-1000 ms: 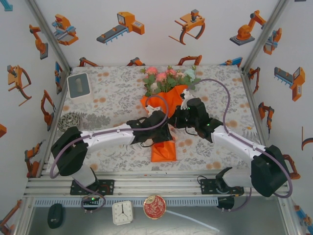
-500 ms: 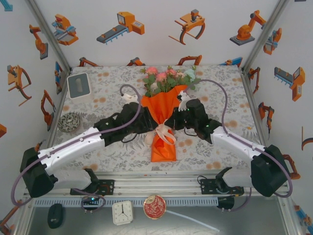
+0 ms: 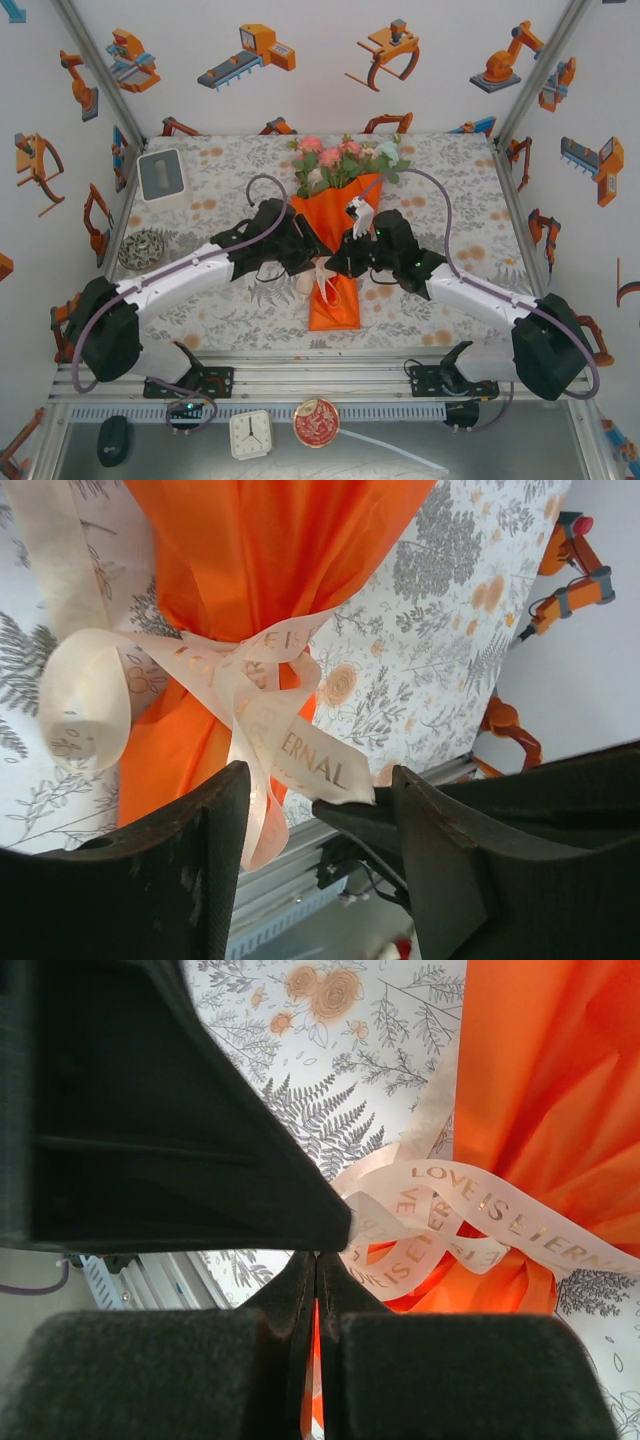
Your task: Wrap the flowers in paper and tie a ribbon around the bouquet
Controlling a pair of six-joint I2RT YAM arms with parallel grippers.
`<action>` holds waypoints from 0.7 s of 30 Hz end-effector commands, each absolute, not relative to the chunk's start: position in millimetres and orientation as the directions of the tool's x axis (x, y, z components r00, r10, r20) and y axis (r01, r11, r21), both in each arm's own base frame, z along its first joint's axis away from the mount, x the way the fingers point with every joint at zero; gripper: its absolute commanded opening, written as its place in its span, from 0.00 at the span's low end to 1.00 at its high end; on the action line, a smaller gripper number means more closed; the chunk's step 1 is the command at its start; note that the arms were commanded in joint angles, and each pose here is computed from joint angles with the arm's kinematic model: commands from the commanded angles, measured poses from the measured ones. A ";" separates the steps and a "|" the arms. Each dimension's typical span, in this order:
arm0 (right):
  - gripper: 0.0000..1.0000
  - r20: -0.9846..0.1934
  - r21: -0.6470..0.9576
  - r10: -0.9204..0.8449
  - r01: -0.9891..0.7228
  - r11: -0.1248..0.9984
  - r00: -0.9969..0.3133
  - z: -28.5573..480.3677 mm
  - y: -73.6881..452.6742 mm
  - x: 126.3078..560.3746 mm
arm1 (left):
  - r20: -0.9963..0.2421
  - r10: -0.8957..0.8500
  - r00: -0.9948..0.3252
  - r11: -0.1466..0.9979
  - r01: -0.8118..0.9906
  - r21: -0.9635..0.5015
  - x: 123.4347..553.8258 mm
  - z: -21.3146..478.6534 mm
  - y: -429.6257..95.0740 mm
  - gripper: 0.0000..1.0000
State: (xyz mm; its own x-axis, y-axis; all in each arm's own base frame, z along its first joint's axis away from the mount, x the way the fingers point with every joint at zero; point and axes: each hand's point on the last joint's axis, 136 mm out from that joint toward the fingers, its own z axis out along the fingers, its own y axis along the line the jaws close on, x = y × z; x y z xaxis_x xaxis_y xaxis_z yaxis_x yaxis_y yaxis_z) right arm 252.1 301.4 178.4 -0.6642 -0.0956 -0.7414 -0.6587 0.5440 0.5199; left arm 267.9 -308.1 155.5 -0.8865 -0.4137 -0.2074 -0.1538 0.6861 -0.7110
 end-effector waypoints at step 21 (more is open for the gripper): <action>0.48 -0.754 0.381 0.047 -0.378 0.844 -0.655 156.4 248.9 232.8 | -0.105 -0.459 -0.882 0.638 -0.245 -0.730 273.2 140.0 -308.4 0.00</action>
